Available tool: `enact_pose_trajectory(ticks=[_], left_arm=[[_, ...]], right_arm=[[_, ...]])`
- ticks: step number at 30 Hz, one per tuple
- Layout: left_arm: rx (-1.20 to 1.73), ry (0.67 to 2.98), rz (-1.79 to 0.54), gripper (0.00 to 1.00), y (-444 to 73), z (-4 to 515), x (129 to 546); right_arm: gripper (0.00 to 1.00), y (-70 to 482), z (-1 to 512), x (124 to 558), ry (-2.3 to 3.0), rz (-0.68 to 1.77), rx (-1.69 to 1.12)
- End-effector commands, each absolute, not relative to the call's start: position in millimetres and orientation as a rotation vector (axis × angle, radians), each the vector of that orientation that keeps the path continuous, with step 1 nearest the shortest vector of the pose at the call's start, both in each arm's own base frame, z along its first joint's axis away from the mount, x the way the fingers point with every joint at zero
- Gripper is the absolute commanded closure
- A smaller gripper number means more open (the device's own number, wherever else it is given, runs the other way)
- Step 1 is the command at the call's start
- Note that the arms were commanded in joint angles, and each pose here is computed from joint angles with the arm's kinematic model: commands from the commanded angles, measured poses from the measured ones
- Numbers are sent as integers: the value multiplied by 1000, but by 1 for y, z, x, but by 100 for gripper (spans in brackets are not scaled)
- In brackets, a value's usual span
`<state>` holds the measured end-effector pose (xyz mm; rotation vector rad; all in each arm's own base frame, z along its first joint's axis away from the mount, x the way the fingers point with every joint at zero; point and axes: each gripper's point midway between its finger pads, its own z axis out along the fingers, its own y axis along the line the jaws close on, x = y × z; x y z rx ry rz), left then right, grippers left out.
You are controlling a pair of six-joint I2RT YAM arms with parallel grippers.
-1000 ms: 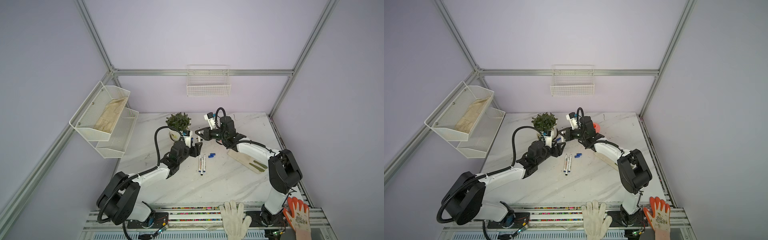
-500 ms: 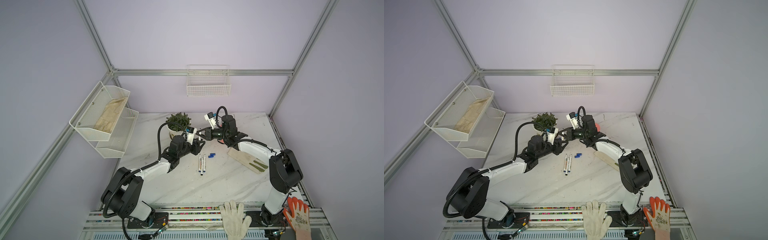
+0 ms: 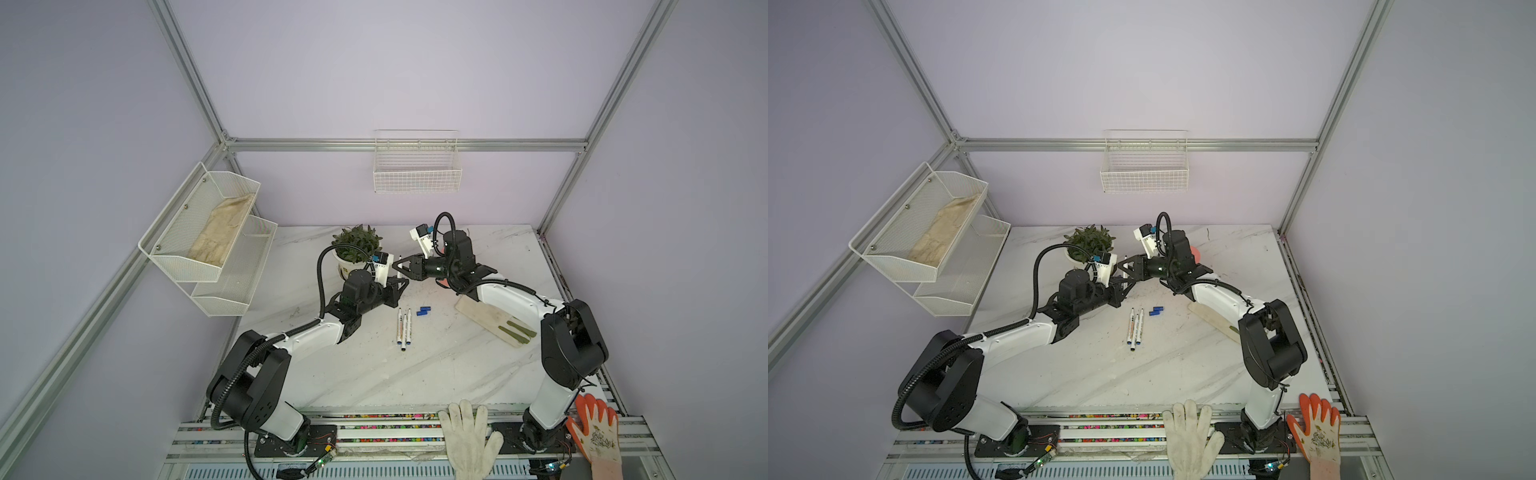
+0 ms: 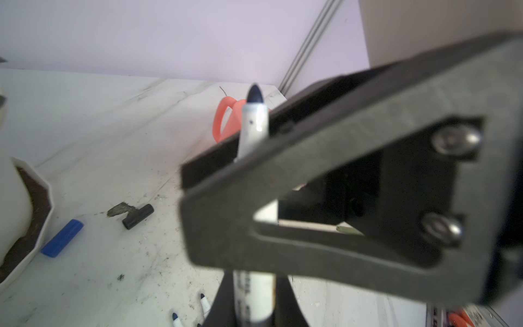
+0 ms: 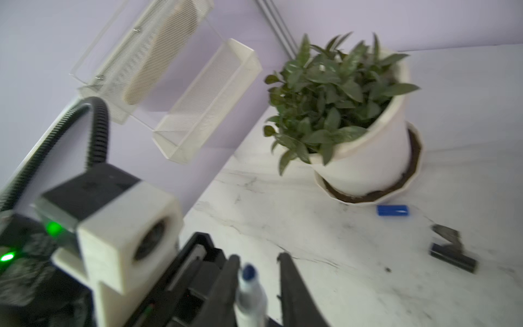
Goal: Insert the pens into the pen caps
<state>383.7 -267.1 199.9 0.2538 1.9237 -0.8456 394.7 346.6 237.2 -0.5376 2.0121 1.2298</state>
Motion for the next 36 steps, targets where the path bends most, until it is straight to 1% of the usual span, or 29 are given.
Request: enact_pose_trajectory(ticks=[1,4,7,10,14,20,21,23,25,30,36], left_arm=[[-96,1882,-696,100,-214,204,402],[-216,1921,-625,100,-194,185,399],[-236,1944,-578,100,-185,175,394],[-217,1967,-549,100,-183,170,392],[-207,1973,-542,100,-183,169,392],[-203,1981,-553,100,-185,166,391],[-204,1982,-552,100,-185,166,391],[-203,1987,-549,100,-184,163,390],[-203,1993,-545,100,-183,161,389],[-196,2000,-549,100,-184,158,387],[-185,2009,-565,100,-187,157,386]], right_arm=[[58,295,185,415,2228,856,-360],[57,269,143,409,2375,643,-318],[56,257,113,391,2475,499,-352],[56,246,87,381,2571,408,-338],[55,246,68,375,2636,393,-329],[55,247,53,374,2684,348,-318],[53,246,51,374,2690,342,-313],[43,249,49,374,2694,355,-316],[39,254,50,374,2691,388,-324],[39,258,46,377,2691,395,-329],[43,262,36,381,2706,347,-332]])
